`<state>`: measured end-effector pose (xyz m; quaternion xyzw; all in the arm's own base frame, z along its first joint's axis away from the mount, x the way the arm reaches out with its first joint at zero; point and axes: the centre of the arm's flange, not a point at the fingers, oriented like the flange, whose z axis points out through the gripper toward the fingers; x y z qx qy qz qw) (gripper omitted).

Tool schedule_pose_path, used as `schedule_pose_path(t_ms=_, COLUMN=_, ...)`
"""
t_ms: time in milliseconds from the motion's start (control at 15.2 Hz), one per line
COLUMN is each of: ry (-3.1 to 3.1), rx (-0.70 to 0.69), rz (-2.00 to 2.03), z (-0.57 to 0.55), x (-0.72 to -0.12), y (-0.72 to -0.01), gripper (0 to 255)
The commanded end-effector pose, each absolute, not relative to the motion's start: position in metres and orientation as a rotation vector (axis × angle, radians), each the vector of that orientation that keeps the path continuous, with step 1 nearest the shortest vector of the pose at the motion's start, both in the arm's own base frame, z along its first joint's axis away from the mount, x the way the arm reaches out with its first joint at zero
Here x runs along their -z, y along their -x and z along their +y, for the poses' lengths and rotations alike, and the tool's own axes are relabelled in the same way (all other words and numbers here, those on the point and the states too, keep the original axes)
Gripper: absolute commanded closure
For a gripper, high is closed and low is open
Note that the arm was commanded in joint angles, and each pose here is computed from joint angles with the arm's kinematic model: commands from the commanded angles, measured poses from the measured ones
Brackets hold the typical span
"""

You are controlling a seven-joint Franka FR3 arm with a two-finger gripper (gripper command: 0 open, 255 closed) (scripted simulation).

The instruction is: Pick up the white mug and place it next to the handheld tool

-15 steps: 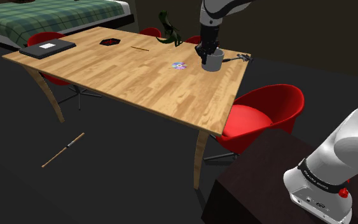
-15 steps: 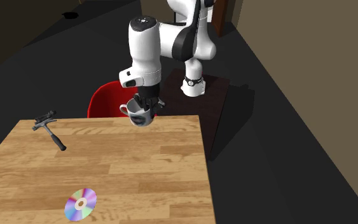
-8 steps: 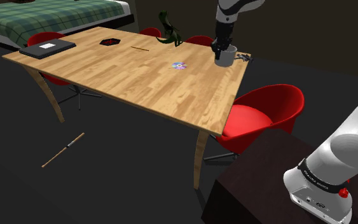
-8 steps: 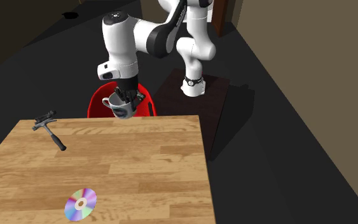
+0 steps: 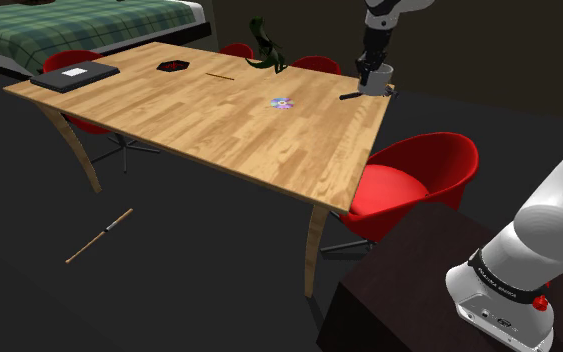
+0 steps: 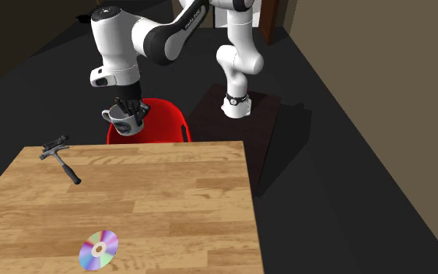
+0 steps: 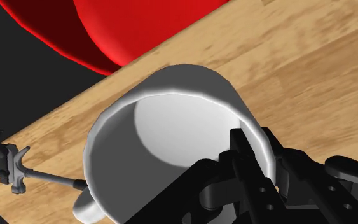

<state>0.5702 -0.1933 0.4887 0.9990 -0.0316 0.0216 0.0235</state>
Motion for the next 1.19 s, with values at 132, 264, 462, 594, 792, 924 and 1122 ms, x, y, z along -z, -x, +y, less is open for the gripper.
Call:
schedule_pose_path(t_ms=132, ry=-3.092, rx=-0.068, rz=-0.095, z=-0.246, x=-0.488, y=-0.565, gripper=255)
schedule_pose_path(t_ms=264, ry=-3.092, rx=-0.068, rz=-0.095, z=-0.273, x=-0.488, y=-0.563, gripper=255)
schedule_pose_path(t_ms=462, ry=-3.092, rx=-0.068, rz=-0.095, z=-0.283, x=-0.477, y=-0.562, gripper=255)
schedule_pose_path(t_ms=594, ry=-3.092, rx=-0.068, rz=-0.095, z=-0.283, x=-0.467, y=-0.562, gripper=255)
schedule_pose_path(t_ms=792, ry=-3.092, rx=-0.068, rz=-0.095, z=-0.283, x=-0.451, y=-0.562, gripper=255)
schedule_pose_path(t_ms=924, ry=-3.092, rx=-0.068, rz=-0.095, z=-0.283, x=-0.440, y=-0.562, gripper=255)
schedule_pose_path(t_ms=1122, ry=-3.092, rx=-0.068, rz=-0.095, z=-0.283, x=-0.424, y=-0.562, gripper=255)
